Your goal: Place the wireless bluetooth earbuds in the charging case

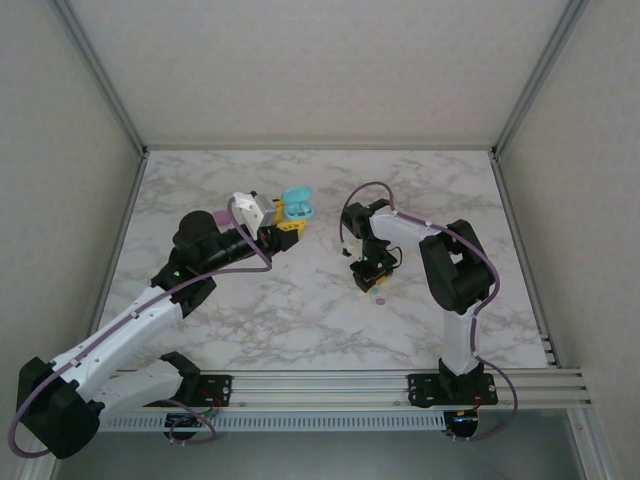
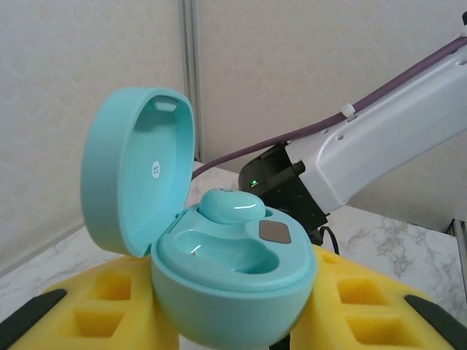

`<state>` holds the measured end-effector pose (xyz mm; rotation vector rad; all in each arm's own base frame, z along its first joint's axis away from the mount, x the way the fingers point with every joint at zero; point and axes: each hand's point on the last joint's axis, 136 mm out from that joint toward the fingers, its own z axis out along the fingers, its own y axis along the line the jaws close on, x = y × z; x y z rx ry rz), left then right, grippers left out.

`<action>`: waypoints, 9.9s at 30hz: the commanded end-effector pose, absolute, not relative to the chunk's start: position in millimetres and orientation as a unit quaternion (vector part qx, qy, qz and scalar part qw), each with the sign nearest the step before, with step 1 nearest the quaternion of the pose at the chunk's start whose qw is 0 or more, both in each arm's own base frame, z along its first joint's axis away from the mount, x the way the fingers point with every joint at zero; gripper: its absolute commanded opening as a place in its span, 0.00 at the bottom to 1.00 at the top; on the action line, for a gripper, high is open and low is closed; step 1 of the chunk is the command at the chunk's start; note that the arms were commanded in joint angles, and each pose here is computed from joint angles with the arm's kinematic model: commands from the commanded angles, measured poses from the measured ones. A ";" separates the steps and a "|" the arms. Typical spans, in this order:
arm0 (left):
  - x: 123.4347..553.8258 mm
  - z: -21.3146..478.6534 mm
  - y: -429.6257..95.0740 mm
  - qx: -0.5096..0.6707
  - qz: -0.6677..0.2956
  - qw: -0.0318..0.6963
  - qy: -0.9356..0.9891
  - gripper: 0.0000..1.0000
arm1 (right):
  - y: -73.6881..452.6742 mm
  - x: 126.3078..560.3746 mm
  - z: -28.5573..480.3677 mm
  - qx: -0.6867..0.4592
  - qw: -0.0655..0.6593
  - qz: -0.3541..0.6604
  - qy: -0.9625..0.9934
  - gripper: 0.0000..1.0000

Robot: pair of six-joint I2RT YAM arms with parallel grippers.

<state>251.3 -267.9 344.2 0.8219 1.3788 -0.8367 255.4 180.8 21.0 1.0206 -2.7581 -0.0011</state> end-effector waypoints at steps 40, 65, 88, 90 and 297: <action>264.4 336.3 -278.6 0.365 -0.362 0.612 0.601 0.22 | 264.8 246.2 300.8 0.164 -0.165 -0.480 -0.846 0.19; 261.4 327.8 -307.4 0.419 -0.372 0.594 0.578 0.22 | 315.6 250.4 373.5 0.131 -0.191 -0.583 -0.779 0.20; 260.2 337.6 -309.5 0.410 -0.383 0.600 0.571 0.22 | 319.9 259.5 357.5 0.107 -0.204 -0.569 -0.789 0.20; 260.6 337.8 -309.6 0.409 -0.382 0.601 0.570 0.22 | 321.4 258.0 357.1 0.110 -0.201 -0.570 -0.789 0.20; 238.5 345.3 -316.2 0.438 -0.410 0.583 0.547 0.22 | 298.9 300.8 367.3 0.081 -0.264 -0.382 -0.882 0.52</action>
